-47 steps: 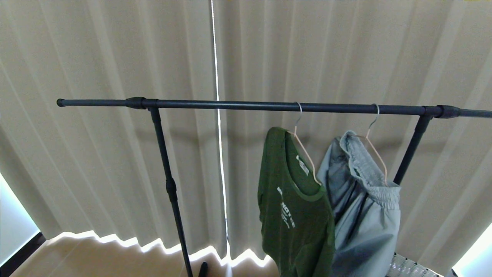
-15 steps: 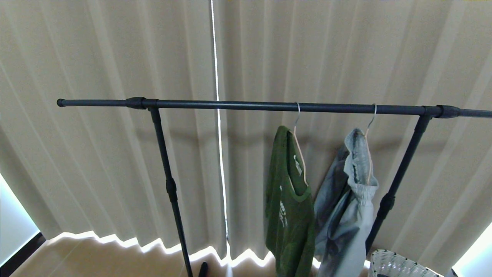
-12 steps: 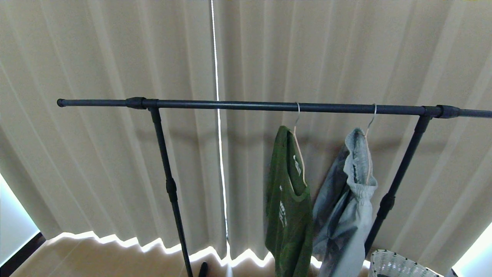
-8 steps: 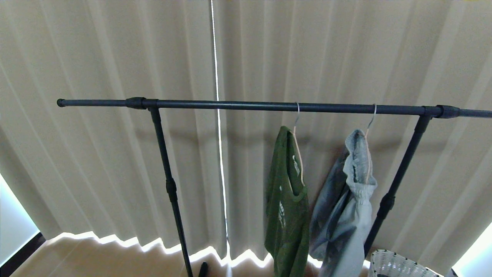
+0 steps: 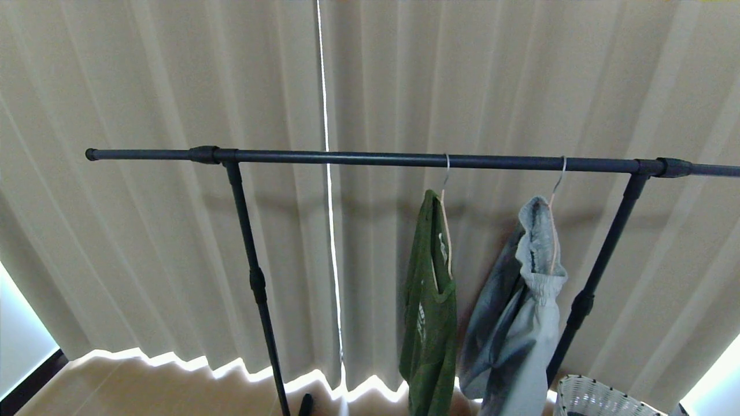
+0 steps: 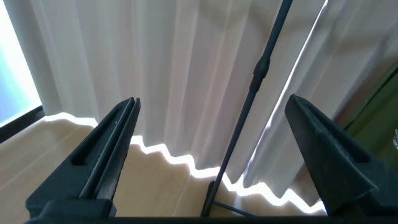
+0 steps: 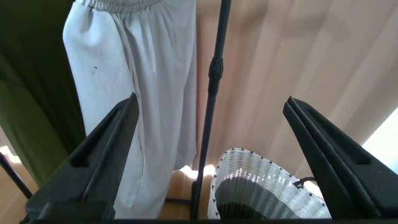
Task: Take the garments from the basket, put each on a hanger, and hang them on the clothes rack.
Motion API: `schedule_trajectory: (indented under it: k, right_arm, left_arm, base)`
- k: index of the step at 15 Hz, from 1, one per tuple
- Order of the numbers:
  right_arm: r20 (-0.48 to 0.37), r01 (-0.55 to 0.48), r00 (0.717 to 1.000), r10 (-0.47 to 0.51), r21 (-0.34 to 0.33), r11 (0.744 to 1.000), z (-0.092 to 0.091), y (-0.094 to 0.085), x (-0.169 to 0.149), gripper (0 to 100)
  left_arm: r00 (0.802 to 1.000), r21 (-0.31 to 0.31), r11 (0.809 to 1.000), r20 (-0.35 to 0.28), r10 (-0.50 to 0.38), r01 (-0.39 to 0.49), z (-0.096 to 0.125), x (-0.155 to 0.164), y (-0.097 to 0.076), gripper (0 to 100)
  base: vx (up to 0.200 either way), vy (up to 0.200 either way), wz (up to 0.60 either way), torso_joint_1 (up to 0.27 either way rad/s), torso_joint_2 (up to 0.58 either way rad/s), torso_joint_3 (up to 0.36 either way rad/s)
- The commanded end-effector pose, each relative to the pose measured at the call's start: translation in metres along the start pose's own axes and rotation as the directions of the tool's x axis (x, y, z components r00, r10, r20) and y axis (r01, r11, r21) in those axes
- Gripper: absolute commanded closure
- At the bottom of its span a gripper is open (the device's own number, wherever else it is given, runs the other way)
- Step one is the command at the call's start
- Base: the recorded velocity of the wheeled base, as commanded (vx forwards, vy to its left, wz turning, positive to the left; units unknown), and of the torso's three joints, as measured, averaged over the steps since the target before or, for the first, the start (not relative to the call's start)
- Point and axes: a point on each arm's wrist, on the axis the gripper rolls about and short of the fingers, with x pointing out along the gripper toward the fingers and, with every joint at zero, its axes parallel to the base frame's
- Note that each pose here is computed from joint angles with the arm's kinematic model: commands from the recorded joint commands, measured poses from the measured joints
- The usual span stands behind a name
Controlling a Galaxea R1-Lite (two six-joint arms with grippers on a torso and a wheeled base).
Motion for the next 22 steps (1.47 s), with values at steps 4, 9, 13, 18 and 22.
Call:
schedule_trajectory:
  k: [4, 9, 13, 18, 22]
  right_arm:
    - [0.001, 0.0, 1.0, 0.0, -0.001, 1.0, 0.0, 0.0, -0.0001, 0]
    - [0.001, 0.0, 1.0, 0.0, -0.001, 1.0, 0.0, 0.0, -0.0001, 0]
    - [0.001, 0.0, 1.0, 0.0, -0.001, 1.0, 0.0, 0.0, -0.0001, 0]
    - [0.001, 0.0, 1.0, 0.0, -0.001, 1.0, 0.0, 0.0, -0.0001, 0]
    - [0.001, 0.0, 1.0, 0.0, -0.001, 1.0, 0.0, 0.0, -0.0001, 0]
  left_arm:
    - [1.0, 0.0, 1.0, -0.002, 0.001, -0.001, 0.0, 0.0001, 0.0, 0]
    - [1.0, 0.0, 1.0, -0.002, 0.001, -0.001, 0.0, 0.0001, 0.0, 0]
    - [1.0, 0.0, 1.0, -0.002, 0.001, -0.001, 0.0, 0.0001, 0.0, 0]
    - [1.0, 0.0, 1.0, -0.002, 0.001, -0.001, 0.0, 0.0001, 0.0, 0]
    - [1.0, 0.0, 1.0, -0.002, 0.001, -0.001, 0.0, 0.0001, 0.0, 0]
  base:
    - [0.0, 0.0, 0.0, 0.0, 0.0, 0.0]
    - [0.0, 0.0, 0.0, 0.0, 0.0, 0.0]
    - [0.0, 0.0, 0.0, 0.0, 0.0, 0.0]
    - [0.0, 0.0, 0.0, 0.0, 0.0, 0.0]
    - [0.0, 0.0, 0.0, 0.0, 0.0, 0.0]
